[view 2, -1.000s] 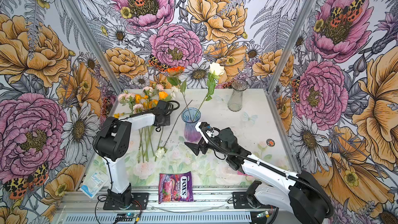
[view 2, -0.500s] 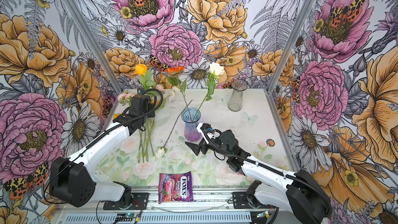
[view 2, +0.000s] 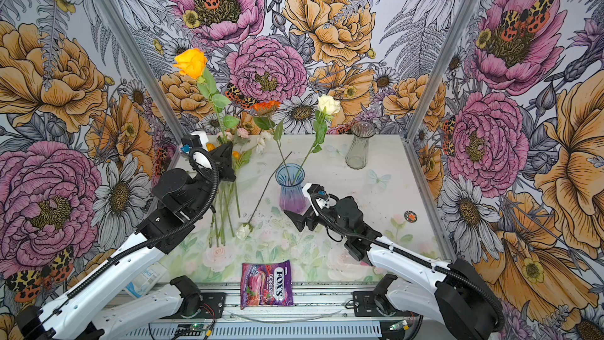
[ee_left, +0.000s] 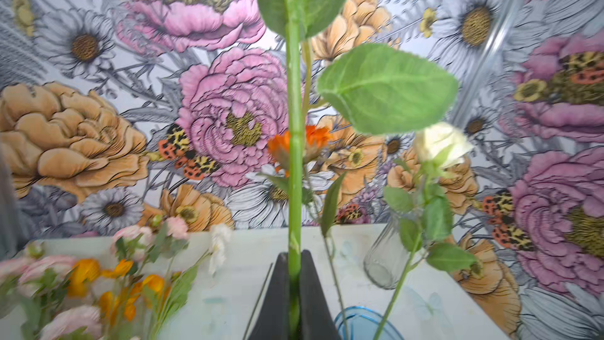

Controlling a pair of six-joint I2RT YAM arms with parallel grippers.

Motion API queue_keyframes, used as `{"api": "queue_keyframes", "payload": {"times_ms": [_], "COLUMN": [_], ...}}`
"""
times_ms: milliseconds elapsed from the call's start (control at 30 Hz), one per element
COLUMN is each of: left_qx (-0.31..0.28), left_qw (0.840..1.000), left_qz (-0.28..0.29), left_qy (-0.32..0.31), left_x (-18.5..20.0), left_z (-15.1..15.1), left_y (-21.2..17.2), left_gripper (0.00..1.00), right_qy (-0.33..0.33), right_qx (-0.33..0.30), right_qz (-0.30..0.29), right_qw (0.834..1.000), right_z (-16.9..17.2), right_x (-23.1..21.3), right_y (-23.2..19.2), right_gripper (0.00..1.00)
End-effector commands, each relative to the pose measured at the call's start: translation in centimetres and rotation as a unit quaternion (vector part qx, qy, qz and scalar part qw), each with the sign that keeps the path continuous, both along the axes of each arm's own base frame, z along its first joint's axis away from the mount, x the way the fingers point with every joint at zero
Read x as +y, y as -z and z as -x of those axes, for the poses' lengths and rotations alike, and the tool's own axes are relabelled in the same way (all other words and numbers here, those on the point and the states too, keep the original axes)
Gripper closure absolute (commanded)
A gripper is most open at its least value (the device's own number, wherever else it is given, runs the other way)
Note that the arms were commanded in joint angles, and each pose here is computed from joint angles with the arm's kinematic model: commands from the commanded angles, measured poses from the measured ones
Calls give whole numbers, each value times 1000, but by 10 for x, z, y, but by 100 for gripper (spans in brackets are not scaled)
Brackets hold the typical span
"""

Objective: Arrange the flowers into the vase
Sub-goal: 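Lift the yellow rose upward out of the bundle with the left gripper, then carry the yellow rose over the vase and lower its stem in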

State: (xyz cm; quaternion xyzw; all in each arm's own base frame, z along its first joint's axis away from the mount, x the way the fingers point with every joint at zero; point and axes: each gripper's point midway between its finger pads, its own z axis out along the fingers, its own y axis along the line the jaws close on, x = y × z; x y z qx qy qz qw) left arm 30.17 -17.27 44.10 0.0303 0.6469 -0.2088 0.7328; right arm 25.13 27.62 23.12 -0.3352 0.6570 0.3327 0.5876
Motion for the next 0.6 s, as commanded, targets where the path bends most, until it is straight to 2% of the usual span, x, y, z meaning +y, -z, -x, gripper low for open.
{"api": "queue_keyframes", "payload": {"times_ms": [0, 133, 233, 333, 567], "left_qx": [-92, -143, -169, -183, -166], "left_qw": [995, 987, 983, 981, 985], "left_qz": [28, 47, 55, 56, 27], "left_qy": [35, 57, 47, 45, 31], "left_x": [-29, -67, -85, -102, -122], "left_z": [12, 17, 14, 6, -15], "left_y": [-61, -94, -99, -95, -62], "left_gripper": [100, 100, 100, 100, 100], "right_qy": [9, 14, 13, 12, 14], "right_qx": [-6, -3, 1, 0, -6], "right_qz": [-19, -25, -28, -30, -38], "right_qw": [1000, 1000, 1000, 999, 999], "right_z": [-1, -4, -5, -4, -3], "right_x": [-7, -12, -13, -14, -17], "right_y": [-9, -10, -10, -11, -15], "right_gripper": [0, 1, 1, 1, 0]}}
